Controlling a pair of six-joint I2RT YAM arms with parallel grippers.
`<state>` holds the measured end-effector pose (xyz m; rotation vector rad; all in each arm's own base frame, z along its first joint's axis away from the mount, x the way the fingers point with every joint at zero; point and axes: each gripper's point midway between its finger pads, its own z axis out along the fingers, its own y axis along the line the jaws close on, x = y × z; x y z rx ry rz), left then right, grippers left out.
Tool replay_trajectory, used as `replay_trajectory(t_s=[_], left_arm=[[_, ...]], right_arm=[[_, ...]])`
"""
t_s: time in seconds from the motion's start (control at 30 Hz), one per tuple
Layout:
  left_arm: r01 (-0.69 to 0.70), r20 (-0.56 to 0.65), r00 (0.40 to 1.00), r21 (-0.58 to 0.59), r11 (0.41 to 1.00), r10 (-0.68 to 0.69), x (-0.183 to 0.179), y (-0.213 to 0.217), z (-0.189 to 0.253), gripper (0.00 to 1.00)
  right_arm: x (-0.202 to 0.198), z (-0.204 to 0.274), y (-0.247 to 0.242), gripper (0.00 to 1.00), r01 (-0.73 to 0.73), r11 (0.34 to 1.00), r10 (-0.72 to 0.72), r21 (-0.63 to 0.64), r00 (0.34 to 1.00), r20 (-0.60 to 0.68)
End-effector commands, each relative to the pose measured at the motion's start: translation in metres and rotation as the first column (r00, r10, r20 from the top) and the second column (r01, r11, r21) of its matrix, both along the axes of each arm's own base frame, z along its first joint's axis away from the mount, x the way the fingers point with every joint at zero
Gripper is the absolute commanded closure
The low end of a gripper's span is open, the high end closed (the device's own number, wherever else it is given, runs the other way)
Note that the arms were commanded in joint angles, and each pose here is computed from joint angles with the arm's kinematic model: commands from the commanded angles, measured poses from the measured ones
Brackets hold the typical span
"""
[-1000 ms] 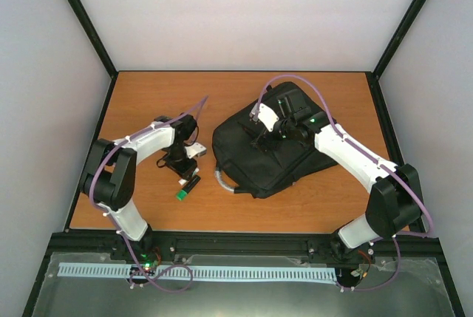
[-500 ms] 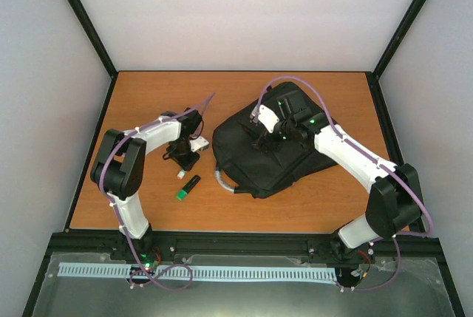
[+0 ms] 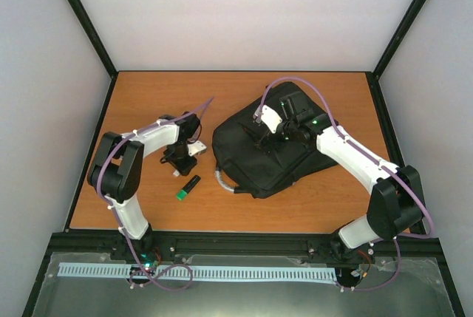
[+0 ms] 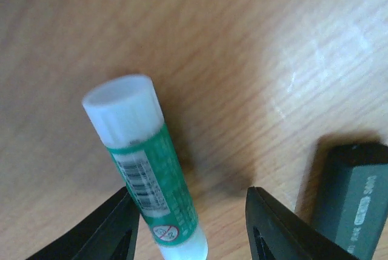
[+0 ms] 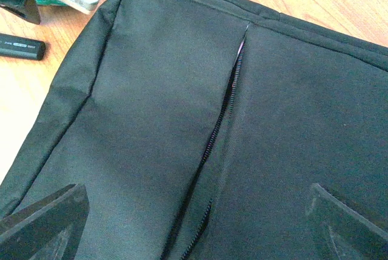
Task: Pack the student bag
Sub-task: Pick up the stationery from the center of the board.
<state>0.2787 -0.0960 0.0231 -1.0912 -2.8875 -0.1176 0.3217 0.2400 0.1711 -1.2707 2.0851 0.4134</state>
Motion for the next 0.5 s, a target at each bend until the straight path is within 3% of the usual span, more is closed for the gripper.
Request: replay_trajectory(t_s=[0.0, 0.2, 0.47], left_arm=[[-0.021, 0.001, 1.000, 0.017, 1.000, 0.021, -0.008, 0.013, 0.003, 0.50], [-0.047, 0.011, 0.999, 0.014, 0.999, 0.047, -0.012, 0.024, 0.005, 0.55], [-0.052, 0.006, 0.999, -0.018, 0.998, 0.052, -0.012, 0.020, 0.003, 0.70]], right_arm=[[0.000, 0.007, 0.002, 0.00, -0.010, 1.000, 0.010, 0.026, 1.000, 0.016], [0.000, 0.006, 0.002, 0.00, -0.010, 1.000, 0.010, 0.029, 1.000, 0.010], [0.000, 0.006, 0.003, 0.00, -0.012, 1.000, 0.012, 0.029, 1.000, 0.009]])
